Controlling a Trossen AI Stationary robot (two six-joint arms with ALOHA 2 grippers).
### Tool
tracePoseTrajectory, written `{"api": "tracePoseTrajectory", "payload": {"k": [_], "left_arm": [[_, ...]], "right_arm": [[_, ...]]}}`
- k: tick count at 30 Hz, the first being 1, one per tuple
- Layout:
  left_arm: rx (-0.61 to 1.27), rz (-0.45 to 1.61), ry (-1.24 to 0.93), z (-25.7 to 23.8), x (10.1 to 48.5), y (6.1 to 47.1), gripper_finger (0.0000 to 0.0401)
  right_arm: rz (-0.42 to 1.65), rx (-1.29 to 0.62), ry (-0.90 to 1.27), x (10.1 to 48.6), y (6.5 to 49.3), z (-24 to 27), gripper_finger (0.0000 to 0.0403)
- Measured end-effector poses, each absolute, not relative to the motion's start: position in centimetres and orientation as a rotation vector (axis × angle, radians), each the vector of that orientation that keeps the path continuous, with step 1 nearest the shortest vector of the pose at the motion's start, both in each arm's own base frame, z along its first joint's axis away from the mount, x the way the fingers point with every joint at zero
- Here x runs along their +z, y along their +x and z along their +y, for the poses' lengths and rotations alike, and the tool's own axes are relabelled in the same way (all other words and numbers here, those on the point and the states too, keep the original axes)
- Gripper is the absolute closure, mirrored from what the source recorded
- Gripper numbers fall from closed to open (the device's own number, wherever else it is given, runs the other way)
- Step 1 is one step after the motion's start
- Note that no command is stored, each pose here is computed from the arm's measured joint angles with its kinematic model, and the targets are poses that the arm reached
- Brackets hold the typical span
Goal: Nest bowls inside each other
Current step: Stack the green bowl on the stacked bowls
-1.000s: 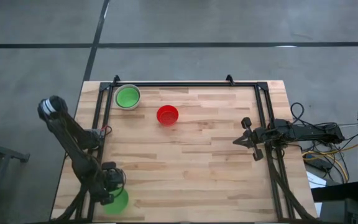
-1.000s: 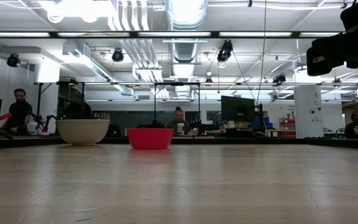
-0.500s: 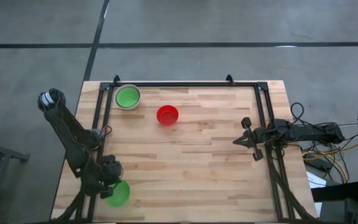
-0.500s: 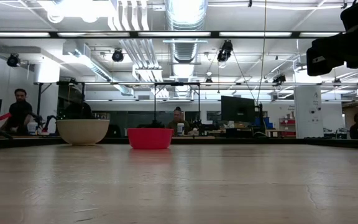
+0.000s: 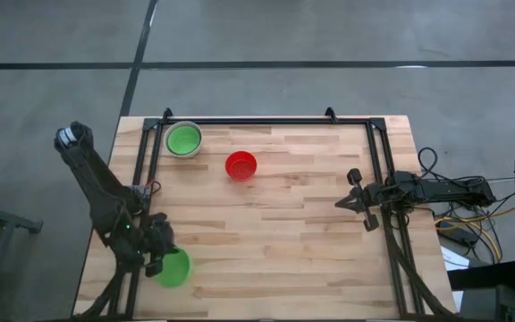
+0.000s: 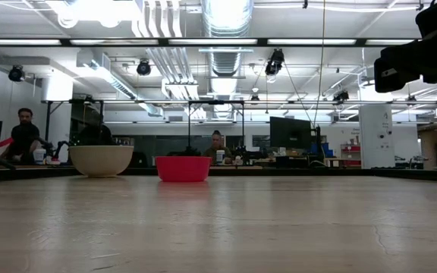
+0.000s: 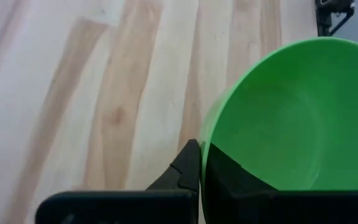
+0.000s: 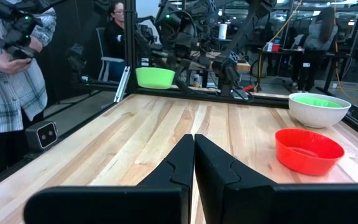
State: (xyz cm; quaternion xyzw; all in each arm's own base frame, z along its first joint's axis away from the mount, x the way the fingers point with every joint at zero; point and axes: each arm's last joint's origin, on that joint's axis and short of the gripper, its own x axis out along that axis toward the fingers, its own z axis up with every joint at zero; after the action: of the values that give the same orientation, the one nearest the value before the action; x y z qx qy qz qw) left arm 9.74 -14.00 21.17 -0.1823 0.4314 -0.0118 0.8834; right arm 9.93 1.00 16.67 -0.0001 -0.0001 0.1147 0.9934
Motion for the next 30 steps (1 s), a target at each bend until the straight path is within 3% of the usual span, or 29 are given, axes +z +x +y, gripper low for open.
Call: {"api": "tracePoseTrajectory", "payload": {"k": [15, 30], "left_arm": [[0.082, 0.791, -0.323, -11.2, 24.4, 13.3, 0.0395], [0.299, 0.774, -0.425, -7.2, 26.5, 15.7, 0.0395]], "right_arm": [[-0.001, 0.23, 0.0, 16.7, 9.9, 1.0, 0.0394], [0.0, 0.23, 0.0, 16.7, 9.9, 1.0, 0.0394]]}}
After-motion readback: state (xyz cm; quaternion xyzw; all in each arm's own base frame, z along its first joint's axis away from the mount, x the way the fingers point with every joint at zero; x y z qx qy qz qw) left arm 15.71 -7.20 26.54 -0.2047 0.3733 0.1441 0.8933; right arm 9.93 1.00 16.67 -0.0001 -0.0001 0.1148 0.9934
